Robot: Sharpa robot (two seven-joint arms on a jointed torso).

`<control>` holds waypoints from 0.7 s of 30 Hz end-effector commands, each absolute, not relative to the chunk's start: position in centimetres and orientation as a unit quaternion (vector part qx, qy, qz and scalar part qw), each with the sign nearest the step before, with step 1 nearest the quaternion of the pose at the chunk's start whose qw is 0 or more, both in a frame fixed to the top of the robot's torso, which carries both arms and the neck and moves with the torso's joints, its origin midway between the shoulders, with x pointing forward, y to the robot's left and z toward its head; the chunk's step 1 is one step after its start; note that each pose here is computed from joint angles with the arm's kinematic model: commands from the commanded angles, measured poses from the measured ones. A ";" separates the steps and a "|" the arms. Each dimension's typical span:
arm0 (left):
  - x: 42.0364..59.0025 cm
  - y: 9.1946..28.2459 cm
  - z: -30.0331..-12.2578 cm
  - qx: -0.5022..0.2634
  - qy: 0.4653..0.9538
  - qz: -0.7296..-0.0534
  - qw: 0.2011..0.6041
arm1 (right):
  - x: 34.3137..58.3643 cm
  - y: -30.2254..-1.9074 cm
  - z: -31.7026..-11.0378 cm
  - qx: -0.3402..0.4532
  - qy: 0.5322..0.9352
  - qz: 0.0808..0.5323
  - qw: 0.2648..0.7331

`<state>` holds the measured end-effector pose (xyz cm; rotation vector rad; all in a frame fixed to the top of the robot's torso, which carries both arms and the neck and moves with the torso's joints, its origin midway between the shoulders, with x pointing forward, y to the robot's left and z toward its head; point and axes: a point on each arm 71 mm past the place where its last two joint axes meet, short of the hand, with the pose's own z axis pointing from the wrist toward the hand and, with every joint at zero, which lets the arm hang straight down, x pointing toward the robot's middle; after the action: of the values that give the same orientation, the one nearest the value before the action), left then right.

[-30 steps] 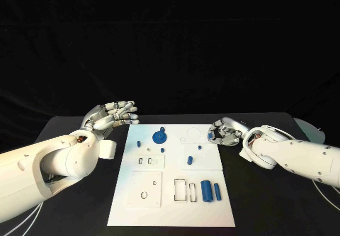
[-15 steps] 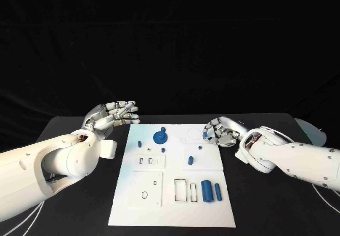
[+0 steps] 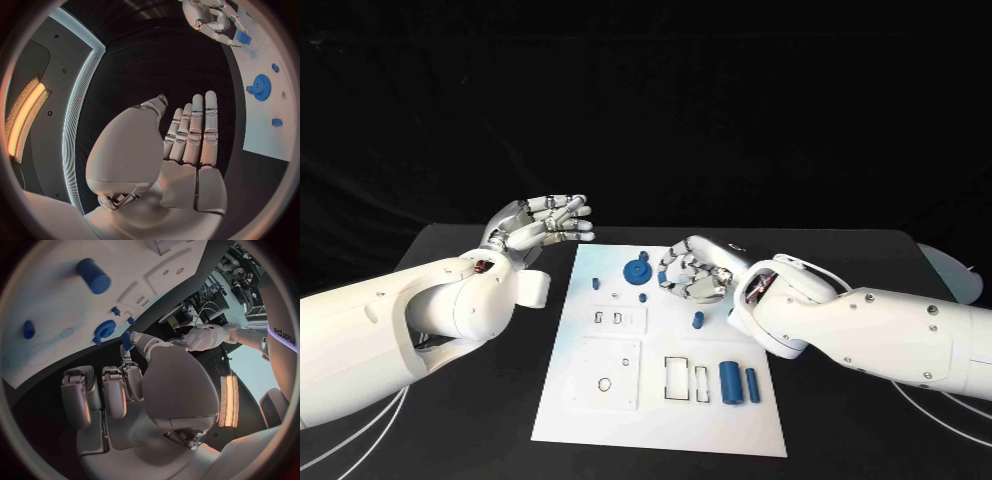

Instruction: Assemble the parts on the task board

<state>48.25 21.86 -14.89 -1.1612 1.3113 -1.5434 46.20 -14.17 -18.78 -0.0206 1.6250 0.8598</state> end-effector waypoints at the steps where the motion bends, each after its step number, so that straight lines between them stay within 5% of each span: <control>1: 48.3 21.5 -14.8 -0.451 0.519 -0.616 0.386 | 46.2 -12.9 -19.3 -0.041 0.716 0.334 0.611; 9: 48.3 21.4 -14.9 -0.450 0.520 -0.616 0.384 | 45.5 -9.0 -20.7 -0.082 0.716 0.334 0.607; 21: 48.3 21.2 -14.9 -0.449 0.522 -0.617 0.381 | 44.9 -7.0 -22.5 -0.106 0.723 0.333 0.596</control>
<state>48.35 21.56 -15.02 -1.1632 1.3231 -1.5480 44.99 -7.16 -22.31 -0.1958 1.6733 0.8036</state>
